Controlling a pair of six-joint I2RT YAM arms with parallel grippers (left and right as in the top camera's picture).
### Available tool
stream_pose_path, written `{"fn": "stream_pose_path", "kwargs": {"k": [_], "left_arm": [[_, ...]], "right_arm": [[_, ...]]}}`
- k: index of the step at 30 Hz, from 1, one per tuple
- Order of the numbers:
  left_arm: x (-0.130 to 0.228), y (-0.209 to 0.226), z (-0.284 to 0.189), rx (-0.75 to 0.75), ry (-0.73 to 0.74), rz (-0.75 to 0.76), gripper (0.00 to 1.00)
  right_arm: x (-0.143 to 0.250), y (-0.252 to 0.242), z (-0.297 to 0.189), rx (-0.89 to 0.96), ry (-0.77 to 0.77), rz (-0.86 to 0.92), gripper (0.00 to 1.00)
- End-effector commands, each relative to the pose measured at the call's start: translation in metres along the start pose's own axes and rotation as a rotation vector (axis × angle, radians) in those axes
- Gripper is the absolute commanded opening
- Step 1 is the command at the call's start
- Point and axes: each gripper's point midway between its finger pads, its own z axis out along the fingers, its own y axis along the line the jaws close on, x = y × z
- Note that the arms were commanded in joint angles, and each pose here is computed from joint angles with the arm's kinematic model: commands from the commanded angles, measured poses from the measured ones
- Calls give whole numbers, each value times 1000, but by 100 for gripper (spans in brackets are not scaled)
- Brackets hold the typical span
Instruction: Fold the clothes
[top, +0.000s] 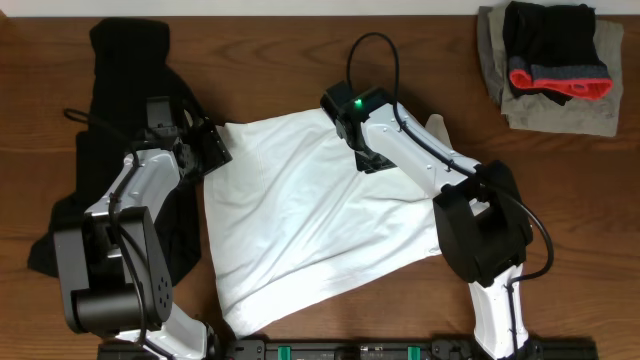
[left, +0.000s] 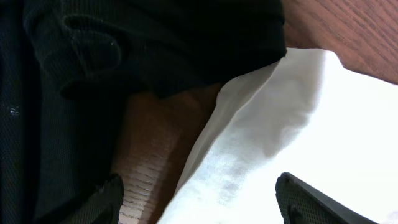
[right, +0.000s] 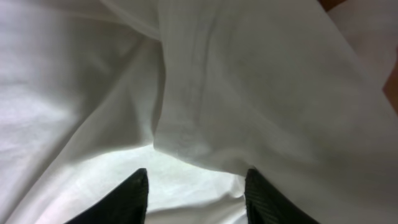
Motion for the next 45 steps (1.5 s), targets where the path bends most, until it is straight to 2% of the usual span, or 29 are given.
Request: {"fn": "stream_pose_path", "kwargs": {"k": [1, 11, 17, 21, 24, 27, 37, 45], "left_arm": [[-5, -3, 0, 11, -3, 2, 80], [-5, -3, 0, 11, -3, 2, 80], [-5, -3, 0, 11, -3, 3, 80], [-5, -3, 0, 11, -4, 3, 80], [-5, -3, 0, 11, -4, 3, 80], [-5, -3, 0, 11, -4, 3, 80], [-7, -3, 0, 9, -9, 3, 80], [-7, -3, 0, 10, -11, 4, 80]], "right_arm": [[-2, -8, 5, 40, -12, 90, 51], [3, -11, 23, 61, -15, 118, 50], [-16, -42, 38, 138, -70, 133, 47], [-35, -51, 44, 93, -85, 94, 49], [-47, -41, 47, -6, -96, -17, 51], [-55, -39, 49, -40, -117, -51, 50], [-72, -40, 41, -49, -168, -89, 42], [-81, -41, 33, -51, -192, -118, 29]]}}
